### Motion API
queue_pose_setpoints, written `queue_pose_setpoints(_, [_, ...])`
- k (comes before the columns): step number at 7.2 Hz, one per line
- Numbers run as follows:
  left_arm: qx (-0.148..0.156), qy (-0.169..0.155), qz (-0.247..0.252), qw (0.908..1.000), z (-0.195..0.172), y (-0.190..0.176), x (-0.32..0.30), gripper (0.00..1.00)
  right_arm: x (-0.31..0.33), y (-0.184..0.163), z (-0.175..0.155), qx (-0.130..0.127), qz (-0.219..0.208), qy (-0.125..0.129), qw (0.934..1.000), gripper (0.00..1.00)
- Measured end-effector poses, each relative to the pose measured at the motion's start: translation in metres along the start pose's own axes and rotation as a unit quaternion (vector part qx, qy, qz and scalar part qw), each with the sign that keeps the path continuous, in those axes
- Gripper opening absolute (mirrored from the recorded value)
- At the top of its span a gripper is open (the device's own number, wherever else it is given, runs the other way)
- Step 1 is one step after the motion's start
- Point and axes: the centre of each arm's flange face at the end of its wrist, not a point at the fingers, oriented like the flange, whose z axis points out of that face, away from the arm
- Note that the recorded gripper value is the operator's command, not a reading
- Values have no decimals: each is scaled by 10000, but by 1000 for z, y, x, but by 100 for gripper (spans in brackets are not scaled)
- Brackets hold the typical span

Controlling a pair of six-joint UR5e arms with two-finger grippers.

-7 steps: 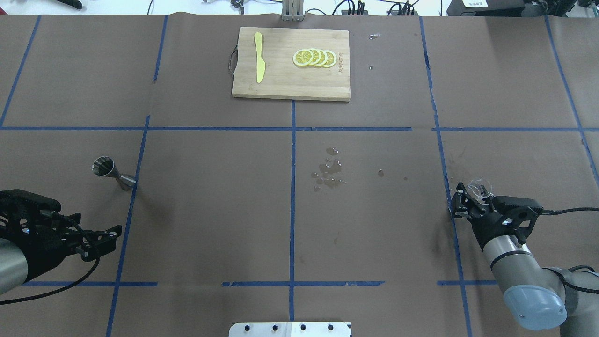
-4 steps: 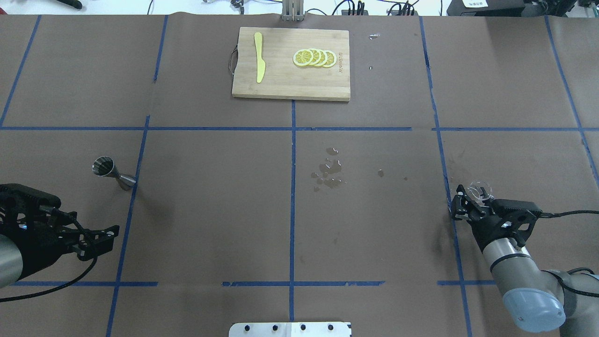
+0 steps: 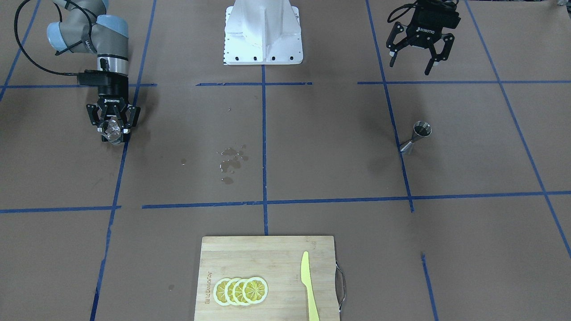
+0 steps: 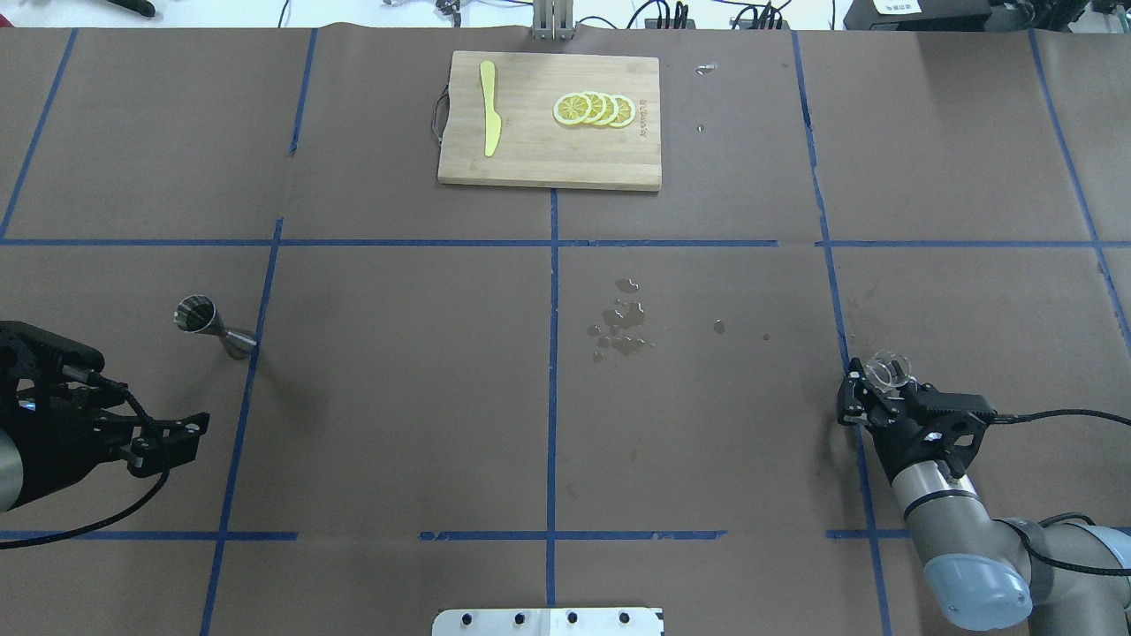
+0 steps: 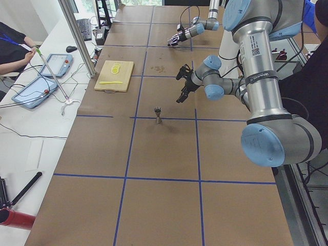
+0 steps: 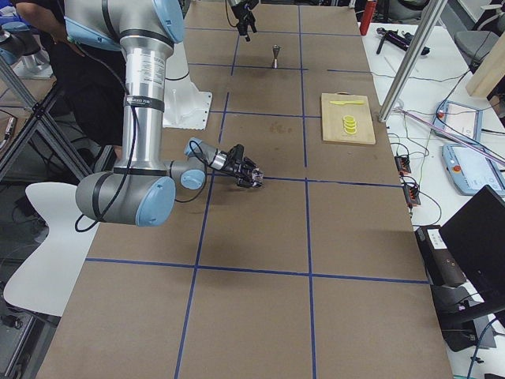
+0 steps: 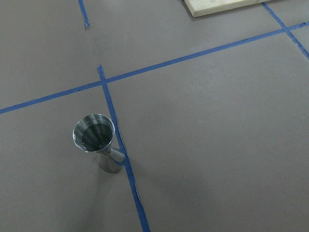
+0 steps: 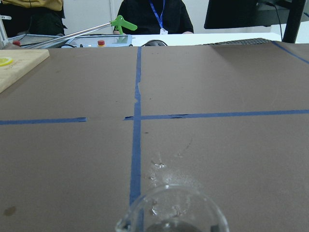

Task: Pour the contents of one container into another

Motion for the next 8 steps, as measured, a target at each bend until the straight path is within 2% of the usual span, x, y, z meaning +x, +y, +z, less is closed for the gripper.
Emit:
queue_pose_setpoints(4, [15, 14, 4, 10000, -2, -2, 0, 100, -4, -1, -6, 15, 8, -63, 10000, 100])
queue_pose_setpoints(6, [-64, 113, -22, 9999, -7, -8, -3, 100, -3, 7, -22, -181, -74, -191, 9996, 100])
queue_pose_setpoints(8, [-111, 177, 10, 9998, -11, -17, -9, 100, 16, -4, -57, -564, -199, -352, 9976, 100])
